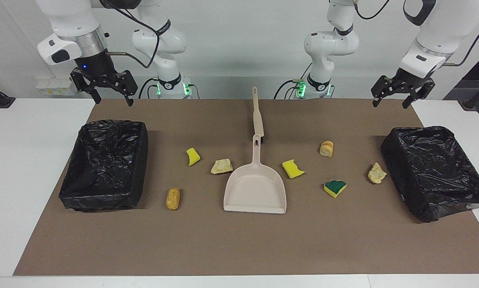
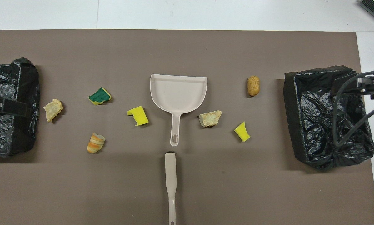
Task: Sweep and dump trash in bin
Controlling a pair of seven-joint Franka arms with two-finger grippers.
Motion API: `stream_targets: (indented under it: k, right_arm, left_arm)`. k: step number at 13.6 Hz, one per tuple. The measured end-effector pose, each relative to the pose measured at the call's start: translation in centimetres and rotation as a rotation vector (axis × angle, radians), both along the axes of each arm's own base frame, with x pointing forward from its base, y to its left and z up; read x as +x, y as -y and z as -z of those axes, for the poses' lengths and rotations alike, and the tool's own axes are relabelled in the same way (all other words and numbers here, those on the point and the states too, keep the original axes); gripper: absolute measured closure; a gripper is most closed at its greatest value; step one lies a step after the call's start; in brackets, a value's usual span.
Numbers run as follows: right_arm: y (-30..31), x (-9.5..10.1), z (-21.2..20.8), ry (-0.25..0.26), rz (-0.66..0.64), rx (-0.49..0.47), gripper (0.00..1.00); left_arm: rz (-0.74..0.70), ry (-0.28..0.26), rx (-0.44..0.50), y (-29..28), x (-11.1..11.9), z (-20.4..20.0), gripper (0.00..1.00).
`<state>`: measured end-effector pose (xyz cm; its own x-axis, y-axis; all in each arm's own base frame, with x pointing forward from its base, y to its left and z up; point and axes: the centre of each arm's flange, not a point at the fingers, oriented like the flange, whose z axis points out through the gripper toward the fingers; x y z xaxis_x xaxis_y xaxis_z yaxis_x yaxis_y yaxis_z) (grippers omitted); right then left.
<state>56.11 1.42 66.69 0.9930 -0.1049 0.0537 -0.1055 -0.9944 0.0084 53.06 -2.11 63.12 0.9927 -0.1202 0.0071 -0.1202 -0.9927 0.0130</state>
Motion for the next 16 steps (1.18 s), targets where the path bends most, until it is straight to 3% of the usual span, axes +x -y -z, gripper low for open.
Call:
stream_targets:
  k: [9,16]
  right_arm:
    - [0.0,0.0,0.0,0.0,0.0,0.0,0.0]
    - [-0.3,0.0,0.0,0.0,-0.006,0.001,0.0]
  left_arm:
    - [0.003,0.005,0.0,0.1,-0.1,-0.3,0.0]
    - [0.065,-0.059,-0.002,3.8,-0.5,2.3,0.0]
